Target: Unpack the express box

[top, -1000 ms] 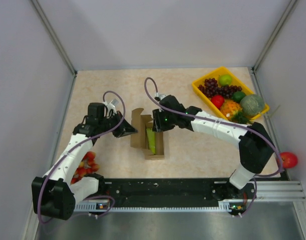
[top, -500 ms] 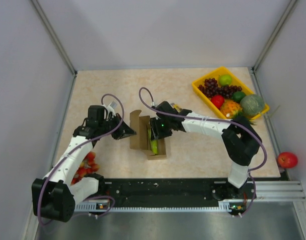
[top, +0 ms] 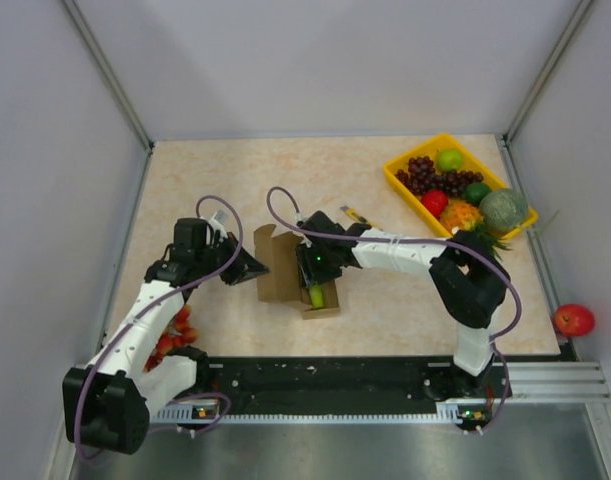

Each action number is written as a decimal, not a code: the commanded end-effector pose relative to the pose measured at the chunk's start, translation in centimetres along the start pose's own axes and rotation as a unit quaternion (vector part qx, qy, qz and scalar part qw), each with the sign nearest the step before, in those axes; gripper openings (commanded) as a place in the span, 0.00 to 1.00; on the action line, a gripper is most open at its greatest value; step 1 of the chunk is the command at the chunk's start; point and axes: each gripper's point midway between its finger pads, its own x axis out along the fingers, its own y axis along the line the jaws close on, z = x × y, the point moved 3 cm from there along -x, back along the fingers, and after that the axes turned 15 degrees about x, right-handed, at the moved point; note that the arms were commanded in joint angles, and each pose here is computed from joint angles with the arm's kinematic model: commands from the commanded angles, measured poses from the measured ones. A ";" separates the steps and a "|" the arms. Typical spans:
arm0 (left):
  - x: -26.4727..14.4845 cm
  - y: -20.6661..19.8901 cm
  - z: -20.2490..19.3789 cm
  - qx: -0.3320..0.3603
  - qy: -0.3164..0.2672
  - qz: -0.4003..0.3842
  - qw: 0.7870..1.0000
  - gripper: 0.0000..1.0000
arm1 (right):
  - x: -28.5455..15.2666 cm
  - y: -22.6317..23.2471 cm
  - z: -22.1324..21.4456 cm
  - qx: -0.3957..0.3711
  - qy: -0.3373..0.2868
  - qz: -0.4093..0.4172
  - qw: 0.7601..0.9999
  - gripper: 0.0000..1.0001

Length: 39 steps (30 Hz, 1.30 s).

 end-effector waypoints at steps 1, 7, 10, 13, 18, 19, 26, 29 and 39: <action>-0.2 0.0 0.5 0.005 -0.019 0.007 1.000 0.00 | 0.1 -0.1 0.5 -0.042 -0.035 -0.057 0.997 0.47; -0.1 0.3 0.7 0.007 -0.020 0.015 1.000 0.00 | 0.1 -0.5 0.7 -0.066 -0.053 -0.098 0.991 0.47; -0.1 0.2 0.7 0.008 -0.018 0.015 1.000 0.00 | 0.4 -0.5 0.4 -0.073 -0.049 -0.103 0.991 0.47; -0.1 0.2 0.8 0.011 -0.017 0.014 1.000 0.00 | 1.1 -0.8 0.0 -0.074 -0.038 -0.110 0.990 0.47; -0.1 0.2 1.0 0.012 -0.016 0.017 1.000 0.00 | 1.9 -0.9 -0.2 -0.075 -0.030 -0.113 0.990 0.40; -0.2 0.2 1.1 0.014 -0.017 0.016 1.000 0.00 | 1.9 -0.9 -0.1 -0.075 -0.033 -0.113 0.990 0.39; -0.2 0.5 1.5 0.020 -0.015 0.031 0.999 0.00 | 0.4 0.7 1.2 -0.073 -0.057 -0.091 0.992 0.29; -0.4 0.6 1.9 0.027 -0.015 0.043 0.999 0.01 | -1.2 2.4 2.3 -0.081 -0.071 -0.057 0.993 0.26; -0.4 1.5 3.0 0.050 -0.012 0.076 0.996 0.03 | -8.8 4.6 7.1 -0.017 -0.129 0.041 0.991 0.27</action>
